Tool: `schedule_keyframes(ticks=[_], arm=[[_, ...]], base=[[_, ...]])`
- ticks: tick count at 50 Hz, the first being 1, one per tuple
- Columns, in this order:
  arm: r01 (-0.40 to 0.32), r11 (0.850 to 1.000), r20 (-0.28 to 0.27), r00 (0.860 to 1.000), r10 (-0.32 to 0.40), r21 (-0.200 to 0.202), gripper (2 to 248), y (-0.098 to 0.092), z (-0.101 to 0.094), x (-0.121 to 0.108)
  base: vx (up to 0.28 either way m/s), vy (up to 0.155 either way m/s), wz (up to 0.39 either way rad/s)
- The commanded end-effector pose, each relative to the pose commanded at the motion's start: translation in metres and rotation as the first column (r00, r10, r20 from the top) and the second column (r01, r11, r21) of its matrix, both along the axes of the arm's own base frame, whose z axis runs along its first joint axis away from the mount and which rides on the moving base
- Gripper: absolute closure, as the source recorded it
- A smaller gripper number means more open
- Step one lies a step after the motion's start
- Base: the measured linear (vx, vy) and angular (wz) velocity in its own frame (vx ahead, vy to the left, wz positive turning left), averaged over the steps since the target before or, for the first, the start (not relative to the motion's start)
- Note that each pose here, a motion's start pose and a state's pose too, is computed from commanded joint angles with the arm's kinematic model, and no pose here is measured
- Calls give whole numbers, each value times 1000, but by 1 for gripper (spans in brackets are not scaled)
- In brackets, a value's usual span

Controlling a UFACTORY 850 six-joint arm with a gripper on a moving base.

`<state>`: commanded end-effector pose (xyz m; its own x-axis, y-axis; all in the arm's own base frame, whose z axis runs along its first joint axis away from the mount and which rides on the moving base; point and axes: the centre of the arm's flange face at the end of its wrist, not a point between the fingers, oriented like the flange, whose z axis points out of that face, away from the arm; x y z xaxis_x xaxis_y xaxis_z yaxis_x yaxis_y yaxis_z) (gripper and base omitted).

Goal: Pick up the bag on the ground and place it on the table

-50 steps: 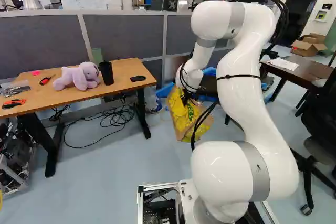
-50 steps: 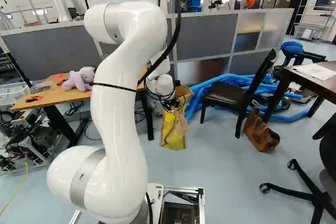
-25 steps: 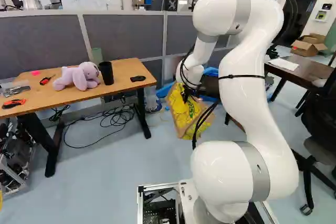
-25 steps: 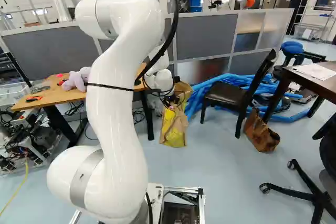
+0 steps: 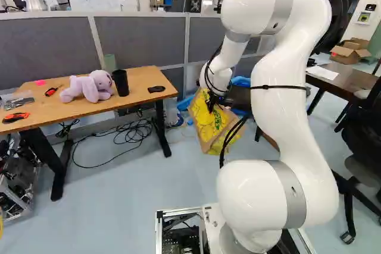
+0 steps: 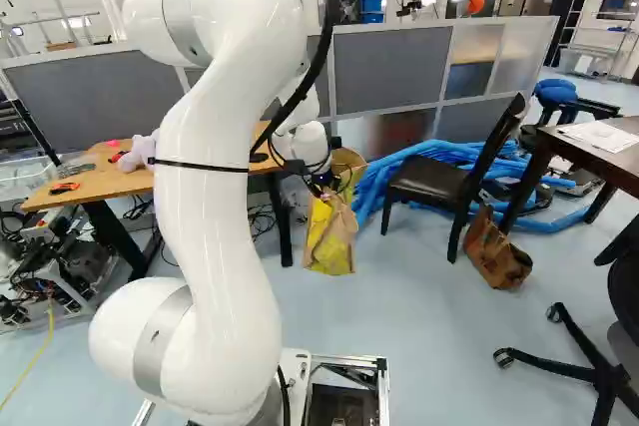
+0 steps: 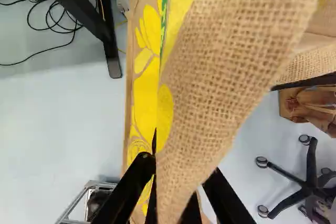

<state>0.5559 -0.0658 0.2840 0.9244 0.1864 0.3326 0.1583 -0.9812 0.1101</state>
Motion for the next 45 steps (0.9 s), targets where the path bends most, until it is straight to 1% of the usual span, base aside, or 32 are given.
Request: schedule_keyframes(ticks=[45], arm=[[0, 1000, 6, 1000, 0, -11, 227, 2, 58, 0]], base=[[0, 0, 0]])
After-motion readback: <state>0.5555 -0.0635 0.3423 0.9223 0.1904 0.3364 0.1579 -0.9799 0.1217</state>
